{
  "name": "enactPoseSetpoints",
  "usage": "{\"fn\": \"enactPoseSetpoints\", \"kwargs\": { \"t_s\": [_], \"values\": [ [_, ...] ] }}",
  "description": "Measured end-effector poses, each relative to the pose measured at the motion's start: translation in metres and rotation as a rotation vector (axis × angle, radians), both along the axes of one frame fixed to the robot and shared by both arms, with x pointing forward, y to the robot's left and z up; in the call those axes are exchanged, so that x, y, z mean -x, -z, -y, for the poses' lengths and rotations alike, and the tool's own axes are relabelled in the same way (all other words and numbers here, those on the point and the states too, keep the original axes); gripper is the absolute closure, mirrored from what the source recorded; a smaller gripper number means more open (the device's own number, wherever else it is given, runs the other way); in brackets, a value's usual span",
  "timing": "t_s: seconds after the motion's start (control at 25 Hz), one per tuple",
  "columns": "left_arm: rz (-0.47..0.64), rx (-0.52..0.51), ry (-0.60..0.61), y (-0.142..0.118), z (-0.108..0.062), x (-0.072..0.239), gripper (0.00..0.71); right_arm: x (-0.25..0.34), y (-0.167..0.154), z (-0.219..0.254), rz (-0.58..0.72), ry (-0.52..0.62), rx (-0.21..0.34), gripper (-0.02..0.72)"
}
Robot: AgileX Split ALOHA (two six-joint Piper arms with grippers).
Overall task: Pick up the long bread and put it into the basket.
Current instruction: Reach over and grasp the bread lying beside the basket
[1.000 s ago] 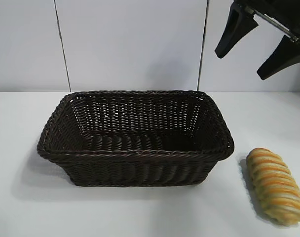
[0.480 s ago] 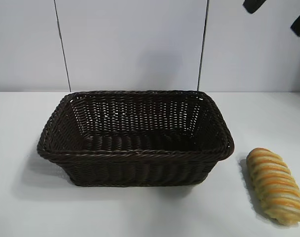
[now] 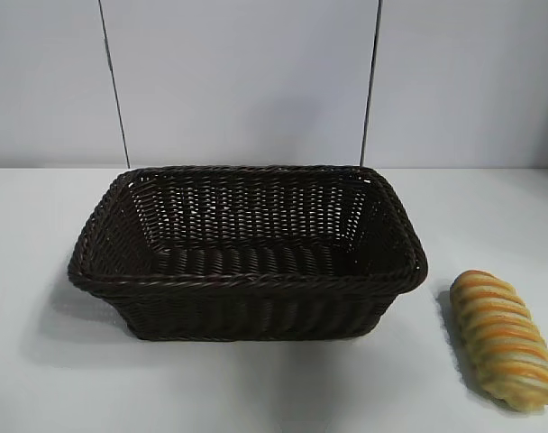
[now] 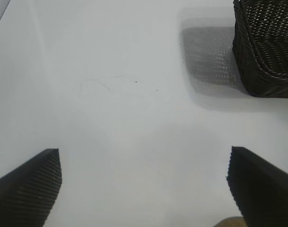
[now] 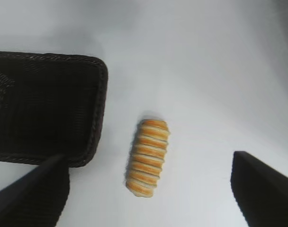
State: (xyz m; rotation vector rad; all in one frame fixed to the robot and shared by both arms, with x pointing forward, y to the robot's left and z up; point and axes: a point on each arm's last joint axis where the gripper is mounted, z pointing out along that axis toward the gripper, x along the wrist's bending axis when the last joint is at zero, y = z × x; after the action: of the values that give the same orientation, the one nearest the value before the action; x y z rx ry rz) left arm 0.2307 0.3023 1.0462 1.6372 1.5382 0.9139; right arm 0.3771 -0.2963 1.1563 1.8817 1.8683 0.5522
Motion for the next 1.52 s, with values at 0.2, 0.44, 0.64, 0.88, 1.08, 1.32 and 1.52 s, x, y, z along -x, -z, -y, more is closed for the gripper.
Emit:
{"fn": "enactPoseSetpoints", "kwargs": {
  "t_s": [0.2, 0.44, 0.64, 0.88, 1.08, 1.32, 1.52],
  "values": [
    [0.004, 0.0, 0.0, 0.0, 0.0, 0.001, 0.023, 0.003, 0.052, 0.001, -0.074, 0.004, 0.012, 0.042],
    [0.004, 0.0, 0.0, 0.0, 0.0, 0.001, 0.023, -0.01, 0.11, -0.001, -0.074, 0.024, -0.012, 0.042],
    [0.004, 0.0, 0.0, 0.0, 0.0, 0.001, 0.023, -0.03, 0.143, -0.003, -0.06, 0.032, -0.033, 0.042],
    [0.004, 0.0, 0.0, 0.0, 0.0, 0.001, 0.023, -0.069, 0.178, -0.008, -0.096, 0.047, -0.077, 0.042],
    [0.004, 0.0, 0.0, 0.0, 0.0, 0.001, 0.023, -0.09, 0.208, -0.011, -0.132, 0.096, -0.136, 0.042],
    [0.004, 0.0, 0.0, 0.0, 0.0, 0.001, 0.023, -0.103, 0.228, -0.012, -0.128, 0.121, -0.152, 0.042],
    [0.004, 0.0, 0.0, 0.0, 0.0, 0.001, 0.023, -0.105, 0.233, -0.012, -0.135, 0.13, -0.157, 0.042]
  ]
}}
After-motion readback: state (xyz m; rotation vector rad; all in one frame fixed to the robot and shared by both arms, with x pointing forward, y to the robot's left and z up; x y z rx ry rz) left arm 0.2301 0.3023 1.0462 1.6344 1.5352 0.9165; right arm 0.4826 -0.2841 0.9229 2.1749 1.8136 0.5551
